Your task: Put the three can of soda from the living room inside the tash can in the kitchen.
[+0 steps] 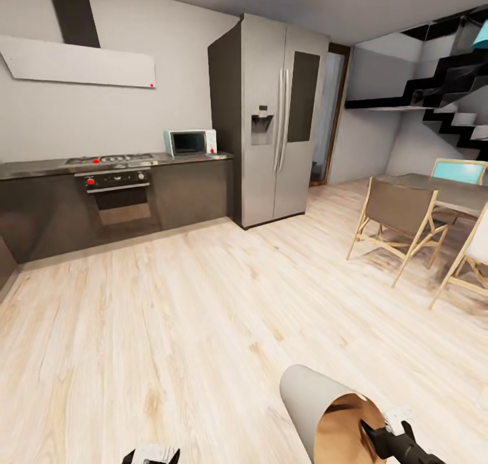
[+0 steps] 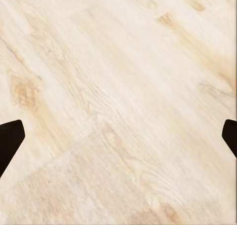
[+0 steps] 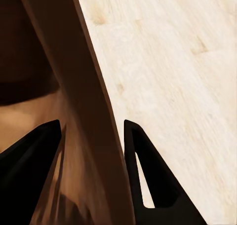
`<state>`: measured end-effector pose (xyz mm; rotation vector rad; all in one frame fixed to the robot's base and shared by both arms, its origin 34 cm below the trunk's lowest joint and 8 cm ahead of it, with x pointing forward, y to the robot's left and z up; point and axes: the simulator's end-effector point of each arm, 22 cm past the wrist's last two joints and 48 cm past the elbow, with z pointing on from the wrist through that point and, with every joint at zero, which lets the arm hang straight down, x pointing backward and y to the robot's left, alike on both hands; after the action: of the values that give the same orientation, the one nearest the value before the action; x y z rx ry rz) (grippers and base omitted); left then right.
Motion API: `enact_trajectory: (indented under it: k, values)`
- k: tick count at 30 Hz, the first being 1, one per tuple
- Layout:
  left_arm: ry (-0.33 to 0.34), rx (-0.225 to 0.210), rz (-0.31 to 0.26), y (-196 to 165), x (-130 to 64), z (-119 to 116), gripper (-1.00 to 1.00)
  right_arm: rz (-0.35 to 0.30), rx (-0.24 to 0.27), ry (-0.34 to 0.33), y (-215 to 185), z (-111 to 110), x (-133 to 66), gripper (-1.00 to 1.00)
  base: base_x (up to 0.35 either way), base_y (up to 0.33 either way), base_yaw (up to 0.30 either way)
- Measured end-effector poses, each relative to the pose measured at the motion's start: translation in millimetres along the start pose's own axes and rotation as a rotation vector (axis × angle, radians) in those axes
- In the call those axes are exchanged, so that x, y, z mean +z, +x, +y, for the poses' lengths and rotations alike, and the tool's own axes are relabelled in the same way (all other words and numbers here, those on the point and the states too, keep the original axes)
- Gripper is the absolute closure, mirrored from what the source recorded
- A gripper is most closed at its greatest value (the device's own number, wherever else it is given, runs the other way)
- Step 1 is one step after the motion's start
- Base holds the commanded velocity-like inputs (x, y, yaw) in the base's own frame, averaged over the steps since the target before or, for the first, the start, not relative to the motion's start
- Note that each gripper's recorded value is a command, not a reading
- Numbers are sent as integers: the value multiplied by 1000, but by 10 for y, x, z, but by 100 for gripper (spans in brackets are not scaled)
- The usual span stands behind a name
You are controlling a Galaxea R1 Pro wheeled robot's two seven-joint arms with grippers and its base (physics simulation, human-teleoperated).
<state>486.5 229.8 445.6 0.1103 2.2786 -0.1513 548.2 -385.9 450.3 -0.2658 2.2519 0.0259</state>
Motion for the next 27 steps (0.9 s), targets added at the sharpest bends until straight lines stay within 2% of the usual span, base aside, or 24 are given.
enact_trajectory:
  k: [9, 14, 18, 27]
  values:
    - [3, 0, 0, -162, -95, -16, -100, -29, -17, 0, -197, -74, -131, 100, 0, 0, 0]
    - [49, 10, 0, -261, -147, -77, -100, -58, -16, -62, -273, 25, -245, 100, 0, 0, 0]
    - [75, 14, 2, -324, -194, -121, -100, -74, 21, -46, -371, -40, -301, 100, 0, 0, 0]
    - [87, 18, 4, -479, -277, -144, -100, -72, 21, -46, -494, -37, -399, 100, 0, 0, 0]
